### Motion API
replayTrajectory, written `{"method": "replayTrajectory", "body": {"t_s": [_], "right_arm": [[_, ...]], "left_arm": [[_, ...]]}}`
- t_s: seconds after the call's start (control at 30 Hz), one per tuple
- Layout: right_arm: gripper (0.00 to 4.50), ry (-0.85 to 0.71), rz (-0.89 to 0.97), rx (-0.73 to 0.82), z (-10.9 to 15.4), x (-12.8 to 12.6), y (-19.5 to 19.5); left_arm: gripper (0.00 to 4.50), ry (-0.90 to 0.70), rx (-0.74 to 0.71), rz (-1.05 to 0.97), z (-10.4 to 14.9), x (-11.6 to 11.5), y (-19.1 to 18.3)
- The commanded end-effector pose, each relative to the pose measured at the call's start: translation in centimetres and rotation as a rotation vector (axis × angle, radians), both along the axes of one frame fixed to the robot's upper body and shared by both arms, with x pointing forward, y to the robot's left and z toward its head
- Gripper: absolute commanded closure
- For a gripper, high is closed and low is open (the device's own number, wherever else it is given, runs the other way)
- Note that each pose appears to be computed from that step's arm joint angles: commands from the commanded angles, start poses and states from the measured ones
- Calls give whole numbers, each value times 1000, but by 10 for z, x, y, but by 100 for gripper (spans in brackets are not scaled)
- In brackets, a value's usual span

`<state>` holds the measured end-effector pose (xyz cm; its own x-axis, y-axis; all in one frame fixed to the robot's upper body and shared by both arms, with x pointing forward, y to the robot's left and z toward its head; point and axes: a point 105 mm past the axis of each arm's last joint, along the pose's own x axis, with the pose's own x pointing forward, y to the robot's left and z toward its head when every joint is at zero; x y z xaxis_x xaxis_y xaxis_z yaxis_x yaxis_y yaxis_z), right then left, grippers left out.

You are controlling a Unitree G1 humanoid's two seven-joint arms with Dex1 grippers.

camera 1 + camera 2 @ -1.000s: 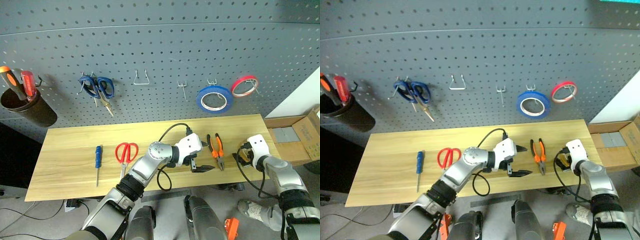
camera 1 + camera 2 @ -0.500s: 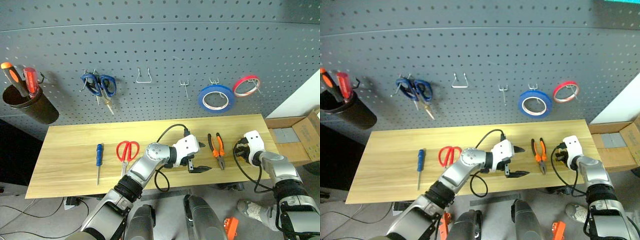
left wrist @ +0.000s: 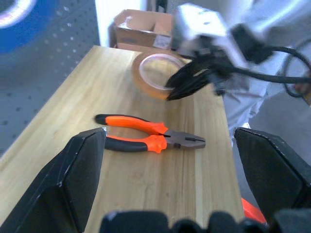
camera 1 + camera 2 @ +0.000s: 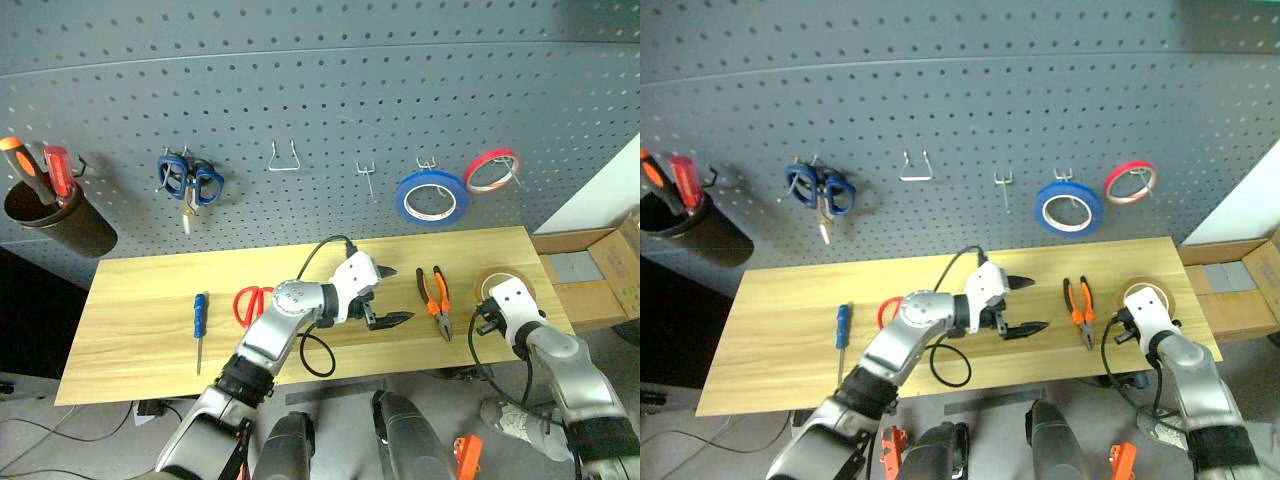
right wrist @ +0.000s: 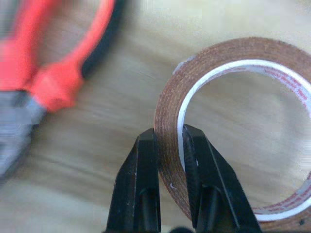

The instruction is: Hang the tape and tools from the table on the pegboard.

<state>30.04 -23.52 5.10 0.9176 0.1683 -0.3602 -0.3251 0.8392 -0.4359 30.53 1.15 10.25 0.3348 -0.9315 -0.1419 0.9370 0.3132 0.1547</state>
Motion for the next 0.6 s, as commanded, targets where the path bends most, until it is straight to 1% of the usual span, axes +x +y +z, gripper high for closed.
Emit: {"method": "replayTrajectory", "body": {"t_s": [0.03, 0.1, 0.17, 0.27, 0.4, 0.5, 0.6], "right_arm": [[439, -211, 195, 4, 42, -20, 53], [439, -266, 289, 3, 46, -30, 74], [439, -344, 379, 8, 55, -33, 94], [439, -440, 473, 16, 67, -25, 113], [439, -579, 610, 20, 86, -14, 141], [439, -633, 680, 18, 91, -4, 158], [439, -622, 750, 32, 87, 11, 178]], "left_arm": [[0, -2, -81, 89, 21, -13, 20], [0, 15, -82, 111, 24, -26, 29], [0, 47, -106, 164, 29, -39, 41], [0, 90, -143, 263, 36, -51, 58], [0, 137, -149, 387, 39, -67, 82], [0, 144, -163, 487, 41, -69, 100], [0, 104, -157, 559, 45, -59, 108]]}}
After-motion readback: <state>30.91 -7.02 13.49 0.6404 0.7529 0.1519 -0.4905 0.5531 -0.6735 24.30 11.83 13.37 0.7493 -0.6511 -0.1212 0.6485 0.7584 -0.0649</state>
